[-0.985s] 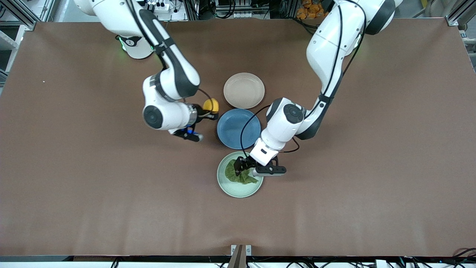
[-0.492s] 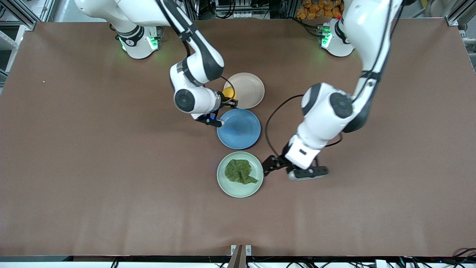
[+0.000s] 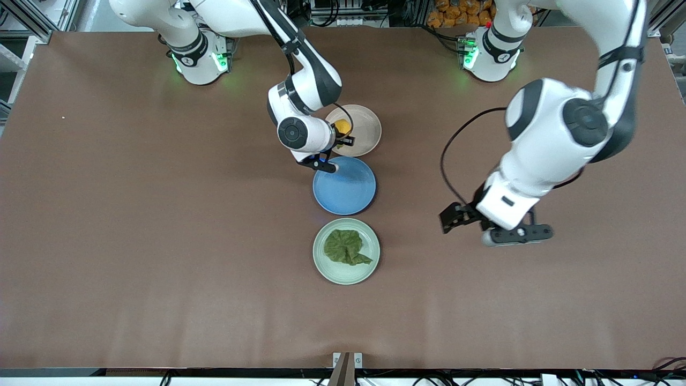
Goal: Place lemon and lettuce in plates
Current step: 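Release the lettuce on the green plate and withdraw the left gripper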
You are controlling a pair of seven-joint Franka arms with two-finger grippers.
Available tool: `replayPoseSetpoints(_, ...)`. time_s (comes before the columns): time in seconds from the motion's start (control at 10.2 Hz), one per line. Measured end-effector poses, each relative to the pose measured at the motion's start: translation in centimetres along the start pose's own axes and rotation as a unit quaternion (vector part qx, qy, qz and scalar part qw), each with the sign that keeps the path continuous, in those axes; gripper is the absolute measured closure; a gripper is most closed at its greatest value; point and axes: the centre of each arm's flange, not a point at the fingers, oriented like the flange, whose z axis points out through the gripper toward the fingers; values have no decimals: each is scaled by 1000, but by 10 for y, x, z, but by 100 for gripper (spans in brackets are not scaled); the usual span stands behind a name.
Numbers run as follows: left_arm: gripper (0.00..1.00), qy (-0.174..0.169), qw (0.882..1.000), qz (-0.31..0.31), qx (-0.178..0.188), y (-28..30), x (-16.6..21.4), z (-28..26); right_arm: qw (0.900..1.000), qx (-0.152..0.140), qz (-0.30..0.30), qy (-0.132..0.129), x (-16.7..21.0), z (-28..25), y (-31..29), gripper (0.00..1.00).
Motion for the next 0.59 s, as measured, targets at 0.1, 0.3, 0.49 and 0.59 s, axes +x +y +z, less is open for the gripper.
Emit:
replayPoseSetpoints(0.1, 0, -10, 1000, 10, 12, -23, 1, -17, 1000, -2, -3, -1, -3, 3, -2, 36)
replayPoseSetpoints(0.3, 0, -14, 998, 23, 48, -48, -3, -48, 1000, -6, -12, -2, -14, 10, -8, 30)
replayPoseSetpoints(0.49, 0, -23, 996, 31, 78, -52, -16, -78, 1000, -7, -16, -1, -17, 12, -12, 15)
replayPoseSetpoints(0.59, 0, -33, 995, 29, 84, -54, -21, -92, 1000, -3, -16, 1, -16, 8, -14, 1)
